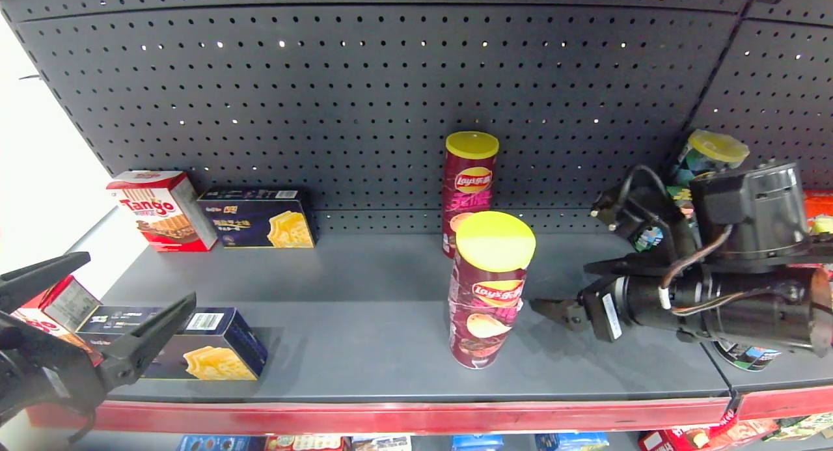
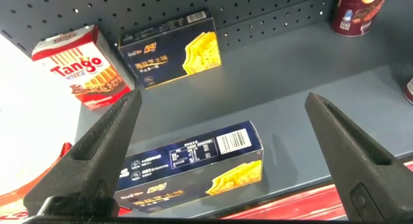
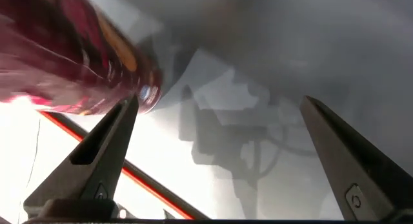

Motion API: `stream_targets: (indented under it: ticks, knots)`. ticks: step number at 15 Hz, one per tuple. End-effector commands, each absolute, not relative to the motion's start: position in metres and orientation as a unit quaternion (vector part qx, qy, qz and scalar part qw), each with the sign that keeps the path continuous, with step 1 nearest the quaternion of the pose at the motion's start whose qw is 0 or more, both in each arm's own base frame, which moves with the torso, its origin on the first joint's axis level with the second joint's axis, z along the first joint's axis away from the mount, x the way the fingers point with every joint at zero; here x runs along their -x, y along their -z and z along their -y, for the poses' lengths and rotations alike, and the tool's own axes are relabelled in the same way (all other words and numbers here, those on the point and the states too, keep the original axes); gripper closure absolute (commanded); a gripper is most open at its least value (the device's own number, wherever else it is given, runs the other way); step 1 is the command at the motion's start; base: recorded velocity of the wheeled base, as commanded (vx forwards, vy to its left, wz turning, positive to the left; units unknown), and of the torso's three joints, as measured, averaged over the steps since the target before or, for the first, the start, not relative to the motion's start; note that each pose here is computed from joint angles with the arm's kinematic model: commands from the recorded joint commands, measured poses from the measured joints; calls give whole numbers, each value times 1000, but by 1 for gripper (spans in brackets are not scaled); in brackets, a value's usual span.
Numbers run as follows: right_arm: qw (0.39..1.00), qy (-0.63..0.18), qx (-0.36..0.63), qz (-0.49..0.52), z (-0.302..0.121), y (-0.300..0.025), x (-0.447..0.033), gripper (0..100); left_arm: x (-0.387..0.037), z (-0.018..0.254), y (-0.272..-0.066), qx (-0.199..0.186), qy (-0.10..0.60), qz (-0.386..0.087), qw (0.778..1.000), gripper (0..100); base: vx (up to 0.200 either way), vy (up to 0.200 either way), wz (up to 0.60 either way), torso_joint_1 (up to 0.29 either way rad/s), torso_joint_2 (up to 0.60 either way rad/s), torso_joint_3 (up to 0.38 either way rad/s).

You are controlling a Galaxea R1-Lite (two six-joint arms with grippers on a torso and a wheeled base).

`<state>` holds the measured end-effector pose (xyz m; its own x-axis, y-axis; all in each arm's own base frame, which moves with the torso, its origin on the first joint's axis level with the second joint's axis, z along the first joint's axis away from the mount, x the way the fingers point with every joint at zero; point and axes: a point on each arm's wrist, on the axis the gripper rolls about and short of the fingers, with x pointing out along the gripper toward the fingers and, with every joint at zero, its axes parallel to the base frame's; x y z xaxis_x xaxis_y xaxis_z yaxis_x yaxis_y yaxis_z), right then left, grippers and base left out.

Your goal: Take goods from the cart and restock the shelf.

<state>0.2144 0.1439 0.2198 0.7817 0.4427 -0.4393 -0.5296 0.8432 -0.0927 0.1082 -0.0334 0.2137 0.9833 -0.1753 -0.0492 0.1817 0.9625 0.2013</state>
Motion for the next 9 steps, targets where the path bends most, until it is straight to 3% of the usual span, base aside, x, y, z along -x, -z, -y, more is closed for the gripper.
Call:
stream_targets:
  ticks: [1, 4, 6, 8, 9]
  knots:
    - [963, -233, 70, -114, -108, -266, -183, 0, -101, 30, -217, -89, 85, 0, 992, 0, 0, 0, 0, 0, 0, 0]
    - [981, -185, 42, -40, -70, -294, -152, 0, -86, 25, -223, -74, 79, 30, 994, 0, 0, 0, 0, 0, 0, 0]
    - [990, -131, 14, 51, -36, -308, -106, 0, -55, 14, -220, -72, 72, 80, 992, 0, 0, 0, 0, 0, 0, 0]
    - [992, -104, 6, 68, -20, -290, -74, 0, -32, 7, -209, -96, 61, 112, 987, 0, 0, 0, 0, 0, 0, 0]
    - [994, -90, 8, 67, -12, -268, -55, 0, -18, 1, -192, -107, 35, 103, 988, 0, 0, 0, 0, 0, 0, 0]
